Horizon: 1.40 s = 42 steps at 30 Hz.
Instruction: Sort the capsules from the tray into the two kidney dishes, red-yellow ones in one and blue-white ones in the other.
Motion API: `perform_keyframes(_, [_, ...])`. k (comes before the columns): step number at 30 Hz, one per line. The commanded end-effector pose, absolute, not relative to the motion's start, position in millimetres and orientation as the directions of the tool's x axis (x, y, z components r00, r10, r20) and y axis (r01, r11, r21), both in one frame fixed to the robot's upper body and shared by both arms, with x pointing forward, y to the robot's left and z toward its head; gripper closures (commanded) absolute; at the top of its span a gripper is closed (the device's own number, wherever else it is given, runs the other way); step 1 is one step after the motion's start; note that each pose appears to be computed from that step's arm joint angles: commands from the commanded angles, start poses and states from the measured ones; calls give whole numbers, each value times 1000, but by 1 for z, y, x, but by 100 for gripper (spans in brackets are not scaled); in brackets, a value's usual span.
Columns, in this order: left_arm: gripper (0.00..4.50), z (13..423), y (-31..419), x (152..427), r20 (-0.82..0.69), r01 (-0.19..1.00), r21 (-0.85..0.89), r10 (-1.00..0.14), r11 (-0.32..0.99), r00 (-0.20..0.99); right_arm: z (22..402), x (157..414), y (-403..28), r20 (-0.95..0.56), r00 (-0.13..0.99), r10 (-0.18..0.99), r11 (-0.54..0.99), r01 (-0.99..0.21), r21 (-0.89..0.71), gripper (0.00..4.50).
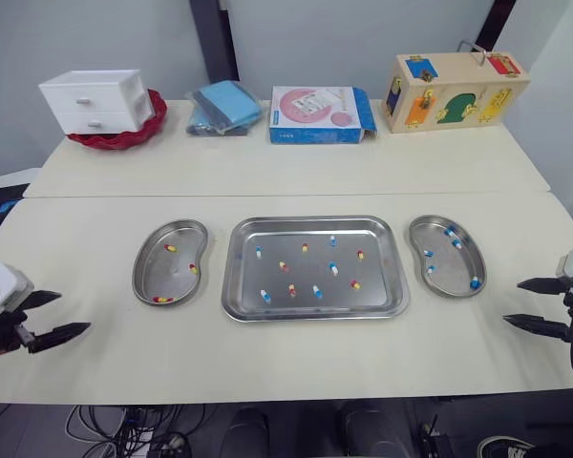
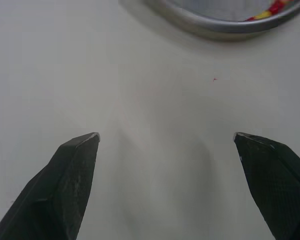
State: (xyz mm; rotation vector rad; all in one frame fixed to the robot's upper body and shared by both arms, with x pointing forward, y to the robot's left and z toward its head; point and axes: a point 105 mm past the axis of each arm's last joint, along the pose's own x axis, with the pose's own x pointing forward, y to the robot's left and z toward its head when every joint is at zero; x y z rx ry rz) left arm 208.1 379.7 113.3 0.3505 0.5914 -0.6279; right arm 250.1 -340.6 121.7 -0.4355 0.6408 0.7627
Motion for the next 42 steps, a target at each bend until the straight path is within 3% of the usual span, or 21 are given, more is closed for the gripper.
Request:
perform_keyframes(1, [4, 129, 355, 199, -541, 703, 95, -556, 705, 631, 137, 251, -346, -667, 565, 485, 635, -752, -175, 0])
perform_keyframes(7, [4, 115, 266, 152, -356, 835, 27, -776, 549, 521, 147, 248, -342, -676, 540, 503, 599, -781, -178, 0])
perform_keyframes(10, [4, 106, 232, 135, -242, 861, 43, -830, 508, 502, 151, 244, -334, -678, 512, 528, 567, -806, -168, 0])
perform_keyframes(13, [4, 103, 207, 134, -72, 832, 80, -829, 549, 554, 158, 233, -324, -692, 459, 558, 514, -845, -146, 0])
perform_keyframes(19, [4, 101, 199, 145, 88, 761, 192, -783, 620, 616, 188, 222, -286, -661, 377, 649, 406, -906, -118, 0])
perform_keyframes(27, [4, 102, 202, 152, 117, 707, 185, -730, 682, 674, 224, 243, -168, -461, 316, 829, 269, -949, -166, 0])
perform_keyframes(33, [4, 107, 202, 155, 154, 680, 201, -709, 705, 689, 196, 270, -82, -468, 271, 841, 203, -960, -191, 0])
perform_keyframes(42, [4, 112, 191, 151, 228, 668, 206, -699, 715, 678, 159, 286, -2, -513, 218, 830, 140, -972, -186, 0])
